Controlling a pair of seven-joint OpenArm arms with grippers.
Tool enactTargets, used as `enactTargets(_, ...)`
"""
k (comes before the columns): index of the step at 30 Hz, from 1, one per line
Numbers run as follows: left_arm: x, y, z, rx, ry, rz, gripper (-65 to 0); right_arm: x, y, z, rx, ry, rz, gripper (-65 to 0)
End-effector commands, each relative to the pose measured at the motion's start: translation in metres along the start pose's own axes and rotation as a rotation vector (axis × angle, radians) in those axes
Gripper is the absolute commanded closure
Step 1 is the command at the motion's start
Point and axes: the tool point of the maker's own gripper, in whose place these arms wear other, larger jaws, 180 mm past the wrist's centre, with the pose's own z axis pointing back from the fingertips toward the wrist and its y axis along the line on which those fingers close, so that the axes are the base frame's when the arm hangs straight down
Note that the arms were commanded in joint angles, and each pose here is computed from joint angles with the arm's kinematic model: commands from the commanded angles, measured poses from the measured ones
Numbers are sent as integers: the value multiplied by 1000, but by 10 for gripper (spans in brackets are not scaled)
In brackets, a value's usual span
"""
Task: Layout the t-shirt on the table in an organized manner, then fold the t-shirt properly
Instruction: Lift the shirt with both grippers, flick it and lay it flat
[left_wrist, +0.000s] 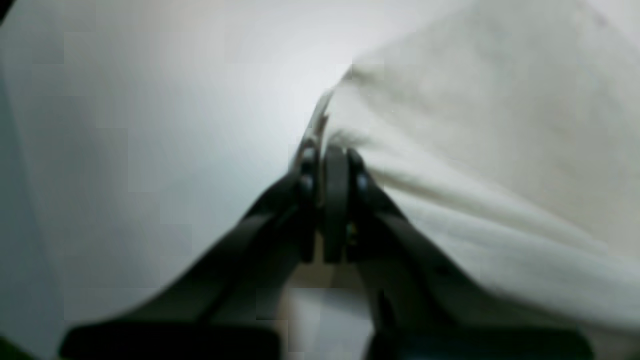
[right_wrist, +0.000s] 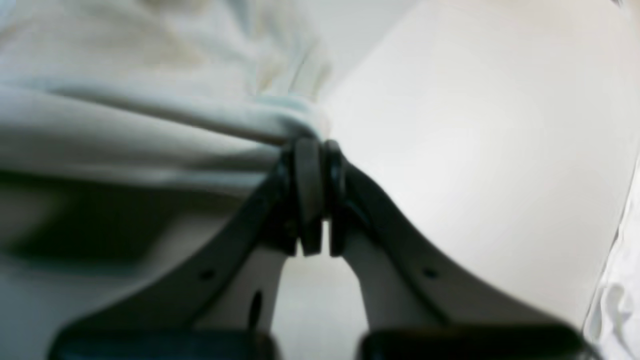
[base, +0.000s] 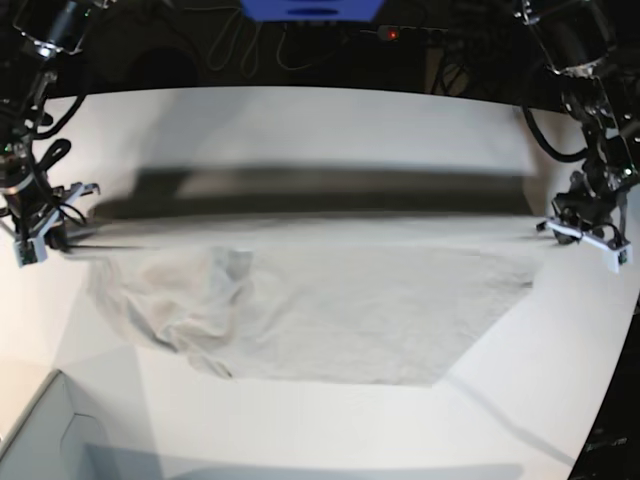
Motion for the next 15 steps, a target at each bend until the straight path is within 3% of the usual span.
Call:
enactTargets(1, 14, 5, 5, 8, -46, -14, 0, 7, -14, 8, -38, -34, 5, 0)
enactTargets(5, -25, 20, 12, 35, 33, -23, 0, -10, -15, 20, -58, -7, -16, 0)
enactTargets(8, -31, 22, 13, 39, 45, -25, 0, -7, -18, 20, -69, -15, -24, 0)
enactTargets(11, -21, 18, 11, 31, 23, -22, 0, 10, -16, 14, -58, -49, -8, 0)
enactTargets(15, 31, -4, 2, -10, -76, -10, 0, 50, -17, 1, -57, -134, -6, 0)
